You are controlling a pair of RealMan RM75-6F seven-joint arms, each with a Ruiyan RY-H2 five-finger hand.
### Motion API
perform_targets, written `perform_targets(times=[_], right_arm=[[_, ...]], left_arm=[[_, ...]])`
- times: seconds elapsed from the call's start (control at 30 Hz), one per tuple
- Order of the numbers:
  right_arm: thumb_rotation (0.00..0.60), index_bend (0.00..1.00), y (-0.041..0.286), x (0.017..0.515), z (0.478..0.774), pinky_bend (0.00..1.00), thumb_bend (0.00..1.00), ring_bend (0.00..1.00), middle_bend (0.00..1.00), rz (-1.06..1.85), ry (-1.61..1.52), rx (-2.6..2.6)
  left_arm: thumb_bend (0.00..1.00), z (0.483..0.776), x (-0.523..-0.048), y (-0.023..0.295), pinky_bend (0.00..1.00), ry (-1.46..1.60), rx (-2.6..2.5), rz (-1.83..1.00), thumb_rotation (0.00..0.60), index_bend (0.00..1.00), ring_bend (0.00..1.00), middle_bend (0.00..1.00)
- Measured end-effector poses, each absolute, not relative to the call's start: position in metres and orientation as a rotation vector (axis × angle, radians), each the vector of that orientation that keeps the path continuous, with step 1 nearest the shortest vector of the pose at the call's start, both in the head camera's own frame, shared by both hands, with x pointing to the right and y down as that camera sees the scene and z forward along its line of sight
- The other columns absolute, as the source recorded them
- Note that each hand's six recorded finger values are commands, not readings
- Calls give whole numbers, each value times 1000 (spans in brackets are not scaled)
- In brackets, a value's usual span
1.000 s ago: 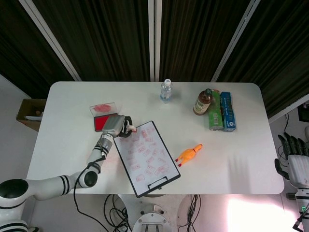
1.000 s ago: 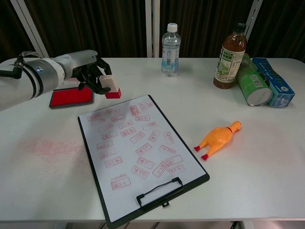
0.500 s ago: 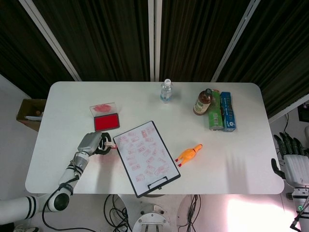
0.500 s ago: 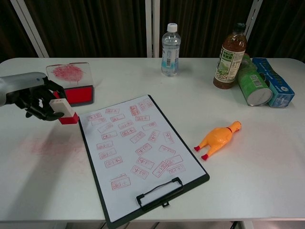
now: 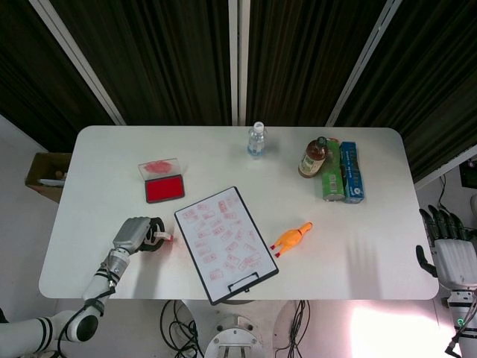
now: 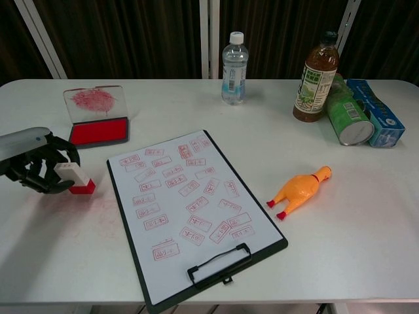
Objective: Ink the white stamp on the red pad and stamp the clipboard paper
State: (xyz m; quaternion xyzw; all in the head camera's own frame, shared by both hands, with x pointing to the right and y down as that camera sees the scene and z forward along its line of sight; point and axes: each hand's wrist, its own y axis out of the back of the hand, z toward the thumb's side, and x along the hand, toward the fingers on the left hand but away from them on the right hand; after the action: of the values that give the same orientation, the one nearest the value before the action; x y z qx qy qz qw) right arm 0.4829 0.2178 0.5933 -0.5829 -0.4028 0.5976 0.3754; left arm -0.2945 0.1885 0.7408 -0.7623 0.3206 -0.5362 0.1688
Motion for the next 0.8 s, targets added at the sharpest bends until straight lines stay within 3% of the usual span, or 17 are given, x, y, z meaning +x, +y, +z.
perform_targets(times=[0.8], right_arm=[[600,0,217,482,593,0,396,0,0,1528,-1032,-1495]], left_arm=[[420,749,-304,197,707,840,-2113,-1534,600,506,519,542]])
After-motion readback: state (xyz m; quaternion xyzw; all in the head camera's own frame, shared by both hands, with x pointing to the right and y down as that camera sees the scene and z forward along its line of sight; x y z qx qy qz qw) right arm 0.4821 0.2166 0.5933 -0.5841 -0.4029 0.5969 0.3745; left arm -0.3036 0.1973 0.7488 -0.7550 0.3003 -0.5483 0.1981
